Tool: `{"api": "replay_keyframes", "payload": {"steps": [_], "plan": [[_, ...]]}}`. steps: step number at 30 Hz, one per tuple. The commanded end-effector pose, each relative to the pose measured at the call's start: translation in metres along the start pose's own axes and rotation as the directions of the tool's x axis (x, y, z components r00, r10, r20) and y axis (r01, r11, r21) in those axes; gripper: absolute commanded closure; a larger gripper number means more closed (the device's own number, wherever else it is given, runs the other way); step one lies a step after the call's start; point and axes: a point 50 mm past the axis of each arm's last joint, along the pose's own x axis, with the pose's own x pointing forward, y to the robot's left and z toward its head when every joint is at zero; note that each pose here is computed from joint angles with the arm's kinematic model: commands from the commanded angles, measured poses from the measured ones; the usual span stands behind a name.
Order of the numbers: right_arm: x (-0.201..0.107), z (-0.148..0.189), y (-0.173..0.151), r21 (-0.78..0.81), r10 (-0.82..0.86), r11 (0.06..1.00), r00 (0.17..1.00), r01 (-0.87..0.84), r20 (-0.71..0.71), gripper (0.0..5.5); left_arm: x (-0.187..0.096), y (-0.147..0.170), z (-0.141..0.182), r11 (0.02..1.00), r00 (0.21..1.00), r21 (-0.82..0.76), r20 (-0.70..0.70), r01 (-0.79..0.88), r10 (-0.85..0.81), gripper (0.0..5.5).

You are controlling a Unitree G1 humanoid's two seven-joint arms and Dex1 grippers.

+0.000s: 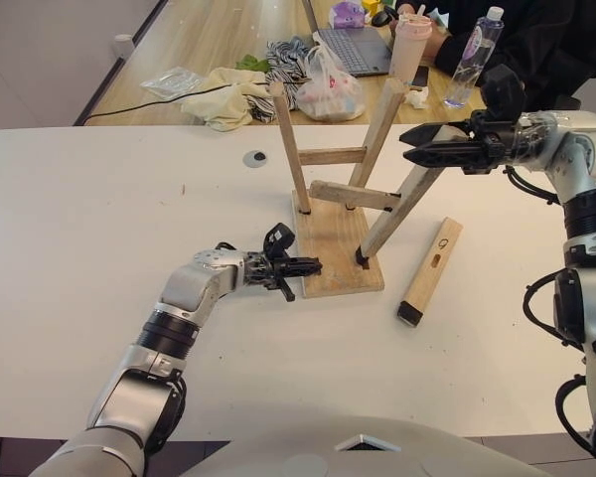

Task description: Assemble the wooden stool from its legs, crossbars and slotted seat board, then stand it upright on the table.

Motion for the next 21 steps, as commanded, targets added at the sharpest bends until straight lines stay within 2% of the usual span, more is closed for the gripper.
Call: {"api": "replay_keyframes", "payload": {"steps": [1,9,16,21], "plan": [[-0.008,0.011,0.002,-0.016,-0.022,1.000,0.999,0.021,-0.029,3.45,0.003,0.003,-0.026,0.997,0.995,-0.057,-0.088,-0.043,0.038,5.50],[-0.008,0.011,0.003,-0.022,-0.017,1.000,0.998,0.015,-0.055,3.45,0.003,0.003,-0.029,0.997,0.995,-0.058,-0.088,-0.050,0.044,5.50],[0.003,-0.018,0.012,-0.086,0.037,0.994,0.968,-0.060,-0.248,3.45,0.004,0.001,-0.031,0.997,0.996,-0.066,-0.086,-0.045,0.039,5.50],[0.002,-0.025,0.025,-0.113,0.079,0.986,0.943,-0.121,-0.324,3.45,0.004,0.000,-0.035,0.995,0.996,-0.083,-0.081,-0.051,0.044,5.50]]}}
